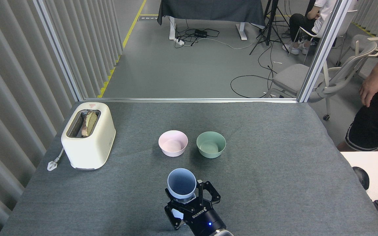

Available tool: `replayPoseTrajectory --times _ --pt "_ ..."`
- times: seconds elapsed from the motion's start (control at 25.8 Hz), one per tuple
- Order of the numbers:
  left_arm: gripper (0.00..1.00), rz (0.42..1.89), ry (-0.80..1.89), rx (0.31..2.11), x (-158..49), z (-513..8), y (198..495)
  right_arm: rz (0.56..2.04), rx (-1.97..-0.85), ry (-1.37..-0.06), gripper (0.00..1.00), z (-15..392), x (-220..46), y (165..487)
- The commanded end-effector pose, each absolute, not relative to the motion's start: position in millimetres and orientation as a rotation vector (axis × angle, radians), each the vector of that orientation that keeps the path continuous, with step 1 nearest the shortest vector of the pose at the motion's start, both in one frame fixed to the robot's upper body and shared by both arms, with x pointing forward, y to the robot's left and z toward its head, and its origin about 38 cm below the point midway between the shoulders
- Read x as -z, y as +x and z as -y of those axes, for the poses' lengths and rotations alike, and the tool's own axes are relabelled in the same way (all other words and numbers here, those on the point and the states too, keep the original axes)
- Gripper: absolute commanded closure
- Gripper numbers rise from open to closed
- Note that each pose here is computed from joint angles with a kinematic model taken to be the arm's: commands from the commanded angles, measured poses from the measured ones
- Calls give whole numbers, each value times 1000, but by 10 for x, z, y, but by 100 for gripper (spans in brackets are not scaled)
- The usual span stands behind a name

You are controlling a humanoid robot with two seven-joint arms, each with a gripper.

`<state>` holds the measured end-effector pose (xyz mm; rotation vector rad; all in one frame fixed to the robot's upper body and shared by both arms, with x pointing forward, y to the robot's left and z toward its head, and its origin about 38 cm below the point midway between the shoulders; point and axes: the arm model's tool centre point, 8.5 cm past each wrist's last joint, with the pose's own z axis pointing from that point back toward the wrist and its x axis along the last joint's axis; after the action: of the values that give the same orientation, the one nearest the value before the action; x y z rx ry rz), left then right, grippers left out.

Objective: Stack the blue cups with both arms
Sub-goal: 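Carry the blue cup with the right gripper over the centered cup, then lower the held cup into the centered cup and open the right gripper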

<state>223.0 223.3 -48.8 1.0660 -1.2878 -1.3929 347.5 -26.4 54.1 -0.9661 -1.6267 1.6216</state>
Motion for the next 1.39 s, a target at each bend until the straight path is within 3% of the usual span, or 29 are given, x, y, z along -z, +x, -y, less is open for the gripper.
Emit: replayPoseTrajectory --times 0.0,0.81,0.93,1.01,1.05,1.2,1.36 --pt "0 1286 1065 1394 492 -2235 2229 1617 -1624 -953 26 270 -494 3435" --pt "0 1288 1063 1393 492 -2228 2229 1581 -1624 -935 20 340 -364 3379" --pt "0 1288 1065 1392 488 -2229 2231 1570 -1629 -921 14 329 -317 3371" --pt "0 1288 1066 1393 488 -2234 2231 1570 -1625 -920 1 334 -313 3372" --pt "0 1288 1066 1393 488 -2234 2231 1575 -1626 -917 0 327 -315 3364" --pt "0 1289 1067 1391 484 -2229 2238 1633 -1601 -931 0 282 -447 3367" --pt "0 1291 1065 1392 484 -2227 2237 1829 -1409 -1039 0 327 -928 3421"
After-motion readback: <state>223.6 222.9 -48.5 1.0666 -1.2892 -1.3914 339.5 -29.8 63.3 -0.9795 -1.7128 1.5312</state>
